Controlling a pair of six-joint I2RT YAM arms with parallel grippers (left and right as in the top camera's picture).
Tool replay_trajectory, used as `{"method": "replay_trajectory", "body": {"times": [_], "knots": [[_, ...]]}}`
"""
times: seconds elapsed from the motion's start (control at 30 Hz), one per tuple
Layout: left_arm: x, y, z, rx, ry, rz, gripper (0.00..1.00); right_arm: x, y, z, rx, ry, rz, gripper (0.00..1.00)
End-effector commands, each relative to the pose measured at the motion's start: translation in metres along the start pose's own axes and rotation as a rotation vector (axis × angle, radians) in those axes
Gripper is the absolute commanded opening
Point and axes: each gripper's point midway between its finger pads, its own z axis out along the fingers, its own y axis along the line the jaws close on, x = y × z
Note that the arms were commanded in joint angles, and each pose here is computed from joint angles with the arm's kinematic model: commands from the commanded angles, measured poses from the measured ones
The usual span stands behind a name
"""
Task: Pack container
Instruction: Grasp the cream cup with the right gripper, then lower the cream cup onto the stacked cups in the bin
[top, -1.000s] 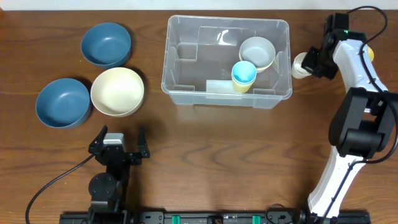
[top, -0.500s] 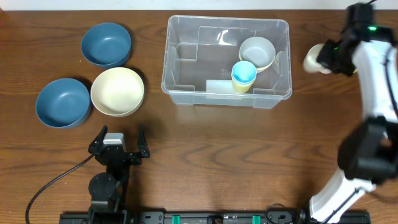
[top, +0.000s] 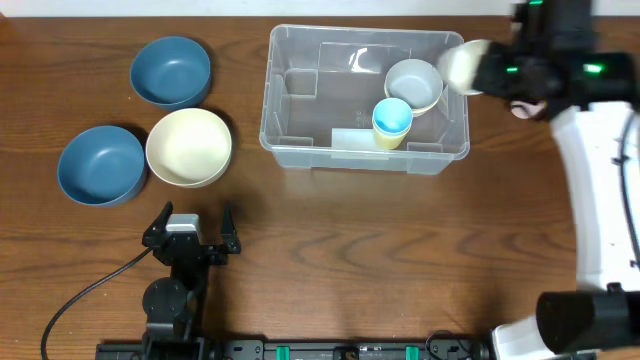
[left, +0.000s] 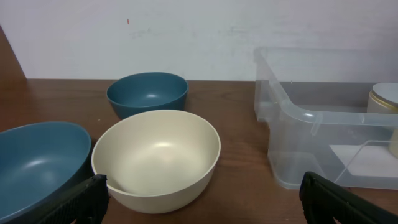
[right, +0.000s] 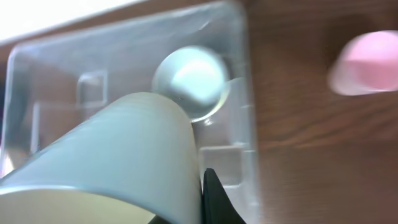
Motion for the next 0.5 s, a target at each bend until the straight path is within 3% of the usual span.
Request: {"method": "replay_trajectory", "body": {"times": [0.0,0.47], "knots": [[0.018,0.003,0.001,-0.016,0.051,0.012,0.98,0.014,0.017,0.023,0.020,0.050,-0.071,0.01],[0.018,0.004,0.001,-0.016,0.051,0.012,0.98,0.071,0.047,0.110,0.054,0.265,-0.154,0.01]]}}
